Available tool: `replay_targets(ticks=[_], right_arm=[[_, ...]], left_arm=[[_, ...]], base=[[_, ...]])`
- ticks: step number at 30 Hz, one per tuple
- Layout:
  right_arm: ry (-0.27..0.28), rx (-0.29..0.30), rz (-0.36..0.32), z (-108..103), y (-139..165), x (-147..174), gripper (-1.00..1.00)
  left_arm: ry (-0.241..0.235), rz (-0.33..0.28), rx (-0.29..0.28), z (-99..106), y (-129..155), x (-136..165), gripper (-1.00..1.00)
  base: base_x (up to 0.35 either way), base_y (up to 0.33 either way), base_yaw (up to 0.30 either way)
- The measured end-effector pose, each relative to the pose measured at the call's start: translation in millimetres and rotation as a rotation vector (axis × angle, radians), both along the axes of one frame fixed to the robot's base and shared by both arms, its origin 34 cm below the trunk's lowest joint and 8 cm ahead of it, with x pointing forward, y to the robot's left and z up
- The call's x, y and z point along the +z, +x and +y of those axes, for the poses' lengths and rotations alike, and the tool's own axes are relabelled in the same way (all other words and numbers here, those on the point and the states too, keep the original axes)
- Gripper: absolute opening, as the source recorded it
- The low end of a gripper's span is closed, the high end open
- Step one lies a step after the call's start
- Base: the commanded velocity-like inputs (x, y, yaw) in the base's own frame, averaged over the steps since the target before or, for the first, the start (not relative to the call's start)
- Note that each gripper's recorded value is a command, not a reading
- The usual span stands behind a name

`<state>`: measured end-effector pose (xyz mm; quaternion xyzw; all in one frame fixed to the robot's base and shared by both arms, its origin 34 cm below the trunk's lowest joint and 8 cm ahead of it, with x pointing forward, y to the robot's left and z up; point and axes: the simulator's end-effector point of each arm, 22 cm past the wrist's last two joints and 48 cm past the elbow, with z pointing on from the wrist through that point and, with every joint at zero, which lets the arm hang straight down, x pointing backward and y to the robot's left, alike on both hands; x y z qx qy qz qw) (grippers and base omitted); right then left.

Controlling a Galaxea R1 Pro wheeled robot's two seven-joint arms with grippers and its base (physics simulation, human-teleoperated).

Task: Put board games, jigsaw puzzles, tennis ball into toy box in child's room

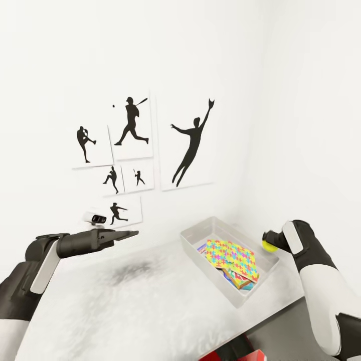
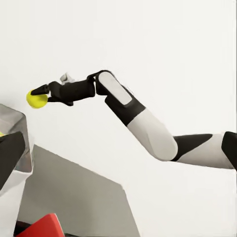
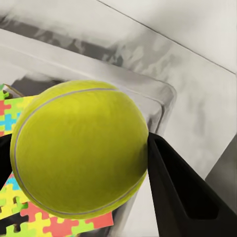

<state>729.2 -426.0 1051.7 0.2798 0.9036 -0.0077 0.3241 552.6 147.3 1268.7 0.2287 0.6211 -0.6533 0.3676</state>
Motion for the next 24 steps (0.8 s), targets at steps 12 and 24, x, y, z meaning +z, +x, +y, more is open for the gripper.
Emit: replay_targets(ticks=[12, 24], right_arm=[[-0.035, 0.030, 0.025, 6, 4, -11, -1.00], [-0.034, 0.033, 0.040, 8, 6, -20, -1.00]], left_arm=[[0.080, 0.128, -0.079, -145, 101, 35, 1.00], [0.189, 0.190, 0.007, -175, 126, 0, 1.00]], base=[[0.000, 0.000, 0.000], [0.000, 0.000, 0.000]])
